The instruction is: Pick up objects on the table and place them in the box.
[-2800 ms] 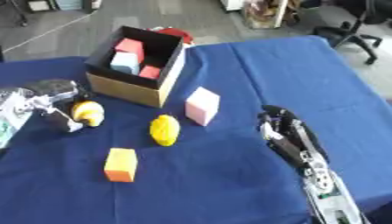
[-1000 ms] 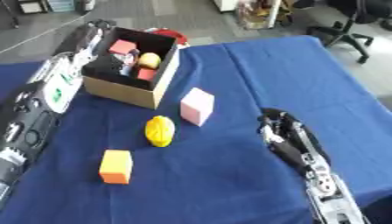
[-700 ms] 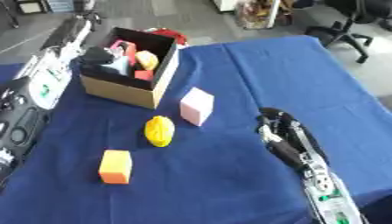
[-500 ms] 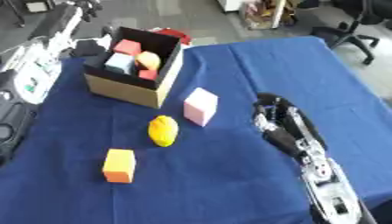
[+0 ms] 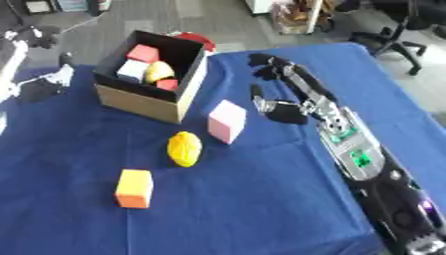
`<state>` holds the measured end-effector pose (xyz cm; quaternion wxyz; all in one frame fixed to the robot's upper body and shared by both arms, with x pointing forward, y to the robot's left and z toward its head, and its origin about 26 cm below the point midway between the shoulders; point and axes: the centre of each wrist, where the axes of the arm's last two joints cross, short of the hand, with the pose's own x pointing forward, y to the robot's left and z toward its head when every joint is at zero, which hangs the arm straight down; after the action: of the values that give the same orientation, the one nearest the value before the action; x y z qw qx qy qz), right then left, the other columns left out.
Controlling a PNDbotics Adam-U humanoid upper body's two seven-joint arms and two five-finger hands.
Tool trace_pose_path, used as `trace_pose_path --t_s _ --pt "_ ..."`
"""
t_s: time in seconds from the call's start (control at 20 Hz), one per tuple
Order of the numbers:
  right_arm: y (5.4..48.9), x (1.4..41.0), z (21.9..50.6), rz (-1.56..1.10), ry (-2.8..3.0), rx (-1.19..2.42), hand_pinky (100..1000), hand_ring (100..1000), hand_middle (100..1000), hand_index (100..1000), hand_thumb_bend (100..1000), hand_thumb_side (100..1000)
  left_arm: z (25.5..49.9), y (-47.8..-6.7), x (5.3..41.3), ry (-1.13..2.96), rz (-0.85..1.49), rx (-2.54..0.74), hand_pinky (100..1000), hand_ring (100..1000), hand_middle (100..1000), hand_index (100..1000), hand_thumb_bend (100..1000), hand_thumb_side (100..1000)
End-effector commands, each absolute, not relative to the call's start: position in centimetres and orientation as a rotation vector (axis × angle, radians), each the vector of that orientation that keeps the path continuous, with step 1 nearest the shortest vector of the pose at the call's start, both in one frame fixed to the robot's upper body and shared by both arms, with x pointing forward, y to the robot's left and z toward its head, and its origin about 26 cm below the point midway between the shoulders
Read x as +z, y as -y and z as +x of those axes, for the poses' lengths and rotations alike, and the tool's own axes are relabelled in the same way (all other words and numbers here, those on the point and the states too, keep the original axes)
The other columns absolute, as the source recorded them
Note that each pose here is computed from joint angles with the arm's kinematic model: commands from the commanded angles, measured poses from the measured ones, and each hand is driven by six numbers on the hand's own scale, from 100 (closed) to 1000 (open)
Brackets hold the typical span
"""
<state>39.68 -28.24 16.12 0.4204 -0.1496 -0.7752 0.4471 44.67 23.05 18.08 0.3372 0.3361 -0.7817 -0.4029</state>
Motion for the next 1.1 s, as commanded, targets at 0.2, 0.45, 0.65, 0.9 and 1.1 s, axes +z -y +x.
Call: trace_pose_path --t_s 0.2,0.45,0.65,0.9,1.1 --pt "28.7 17.9 42.3 -0.477 1.763 1.515 958 1000 1000 1000 186 100 41.9 -24.6 18.3 2.075 0.755 -0.957 762 687 648 862 100 618" --pt "26.1 18.0 44.5 -0.476 1.61 1.773 985 1000 1000 1000 296 100 39.0 -25.2 16.4 2.002 0.636 -0.942 762 684 644 863 100 636" --pt "24.6 17.3 45.9 -0.462 1.456 1.98 988 1000 1000 1000 332 100 36.7 -25.7 15.3 1.976 0.55 -0.938 762 684 644 866 100 645" --pt "25.4 16.3 47.2 -0.457 1.262 2.124 990 1000 1000 1000 355 100 33.9 -26.2 15.1 1.959 0.462 -0.912 762 683 643 868 100 651" --pt "26.4 16.6 47.9 -0.454 1.179 2.185 988 1000 1000 1000 354 100 33.1 -26.3 15.7 1.944 0.395 -0.884 762 683 644 869 100 658"
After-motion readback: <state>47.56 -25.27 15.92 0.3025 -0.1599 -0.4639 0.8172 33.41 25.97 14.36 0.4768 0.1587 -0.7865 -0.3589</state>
